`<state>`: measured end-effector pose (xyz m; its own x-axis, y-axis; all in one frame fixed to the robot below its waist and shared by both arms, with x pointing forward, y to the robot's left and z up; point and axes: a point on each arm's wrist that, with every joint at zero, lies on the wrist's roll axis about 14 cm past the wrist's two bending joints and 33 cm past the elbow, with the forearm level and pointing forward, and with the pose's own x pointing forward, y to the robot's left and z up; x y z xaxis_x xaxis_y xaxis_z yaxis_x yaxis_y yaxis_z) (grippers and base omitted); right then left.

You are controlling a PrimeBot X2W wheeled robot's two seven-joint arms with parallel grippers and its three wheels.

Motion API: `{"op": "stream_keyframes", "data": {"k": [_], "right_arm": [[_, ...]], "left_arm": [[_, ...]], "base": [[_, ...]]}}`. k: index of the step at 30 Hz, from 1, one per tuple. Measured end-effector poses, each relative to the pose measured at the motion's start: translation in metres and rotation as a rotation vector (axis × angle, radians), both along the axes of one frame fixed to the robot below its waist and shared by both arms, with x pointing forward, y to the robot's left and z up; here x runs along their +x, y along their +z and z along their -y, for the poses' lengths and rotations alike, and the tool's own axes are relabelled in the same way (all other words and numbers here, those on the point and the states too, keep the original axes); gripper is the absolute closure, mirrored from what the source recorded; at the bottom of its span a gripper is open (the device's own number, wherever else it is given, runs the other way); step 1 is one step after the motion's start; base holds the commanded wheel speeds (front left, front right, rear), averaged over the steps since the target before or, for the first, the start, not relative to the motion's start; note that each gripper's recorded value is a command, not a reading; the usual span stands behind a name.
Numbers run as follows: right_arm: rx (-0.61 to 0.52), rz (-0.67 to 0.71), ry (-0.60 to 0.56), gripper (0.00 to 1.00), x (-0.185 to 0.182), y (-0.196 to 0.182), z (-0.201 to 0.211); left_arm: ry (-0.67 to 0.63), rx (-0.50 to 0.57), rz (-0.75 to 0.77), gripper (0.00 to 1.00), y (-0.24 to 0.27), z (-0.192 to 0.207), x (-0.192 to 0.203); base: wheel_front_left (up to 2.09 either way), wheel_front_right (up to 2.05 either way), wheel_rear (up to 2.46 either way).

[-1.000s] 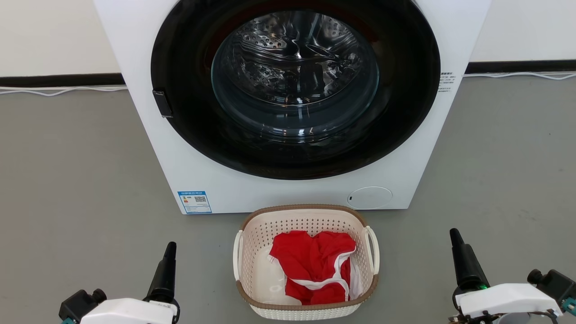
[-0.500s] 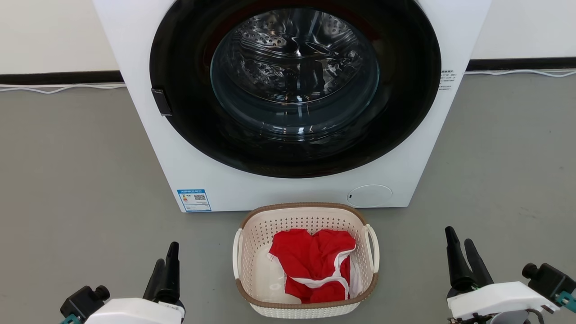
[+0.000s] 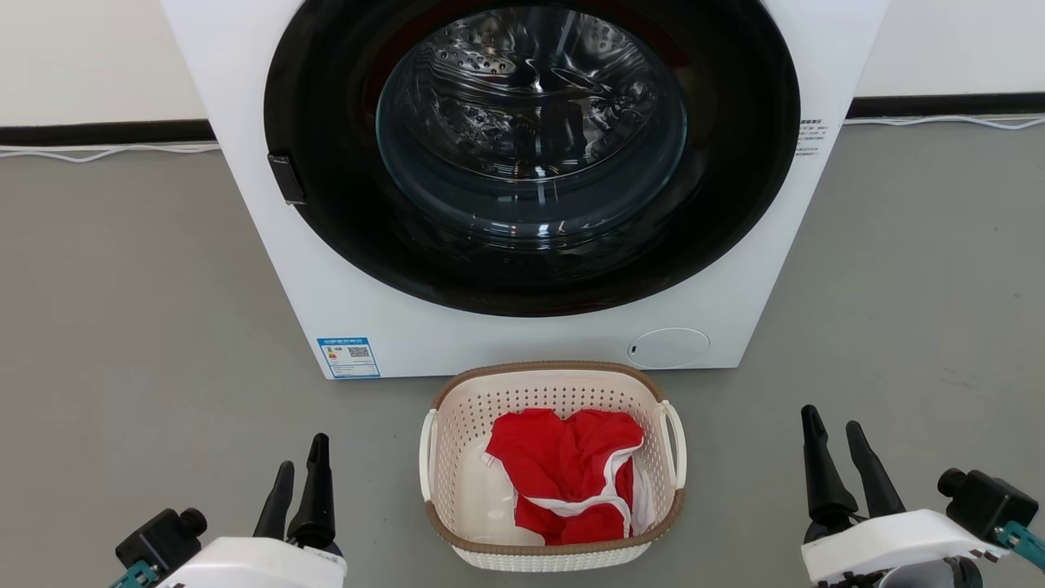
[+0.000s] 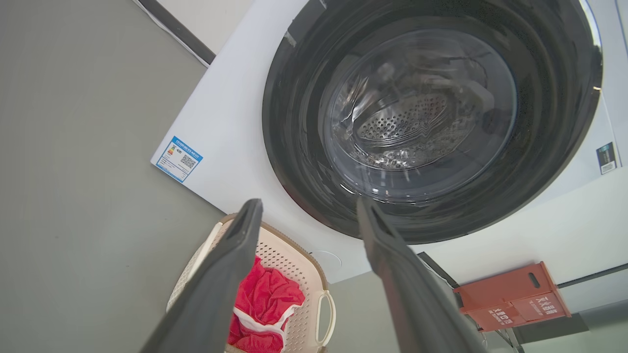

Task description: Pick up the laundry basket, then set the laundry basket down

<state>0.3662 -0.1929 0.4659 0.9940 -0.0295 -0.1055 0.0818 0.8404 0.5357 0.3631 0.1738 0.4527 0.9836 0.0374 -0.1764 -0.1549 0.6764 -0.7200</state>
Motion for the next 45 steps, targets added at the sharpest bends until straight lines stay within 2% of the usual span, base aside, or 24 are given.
{"op": "stream_keyframes", "data": {"k": [45], "right_arm": [[-0.541, 0.086, 0.146, 0.00, 0.005, 0.008, -0.021]], "left_arm": [[-0.054, 0.441, 0.108, 0.00, 0.020, 0.010, 0.001]], "base": [[0.00, 0.00, 0.00]]}}
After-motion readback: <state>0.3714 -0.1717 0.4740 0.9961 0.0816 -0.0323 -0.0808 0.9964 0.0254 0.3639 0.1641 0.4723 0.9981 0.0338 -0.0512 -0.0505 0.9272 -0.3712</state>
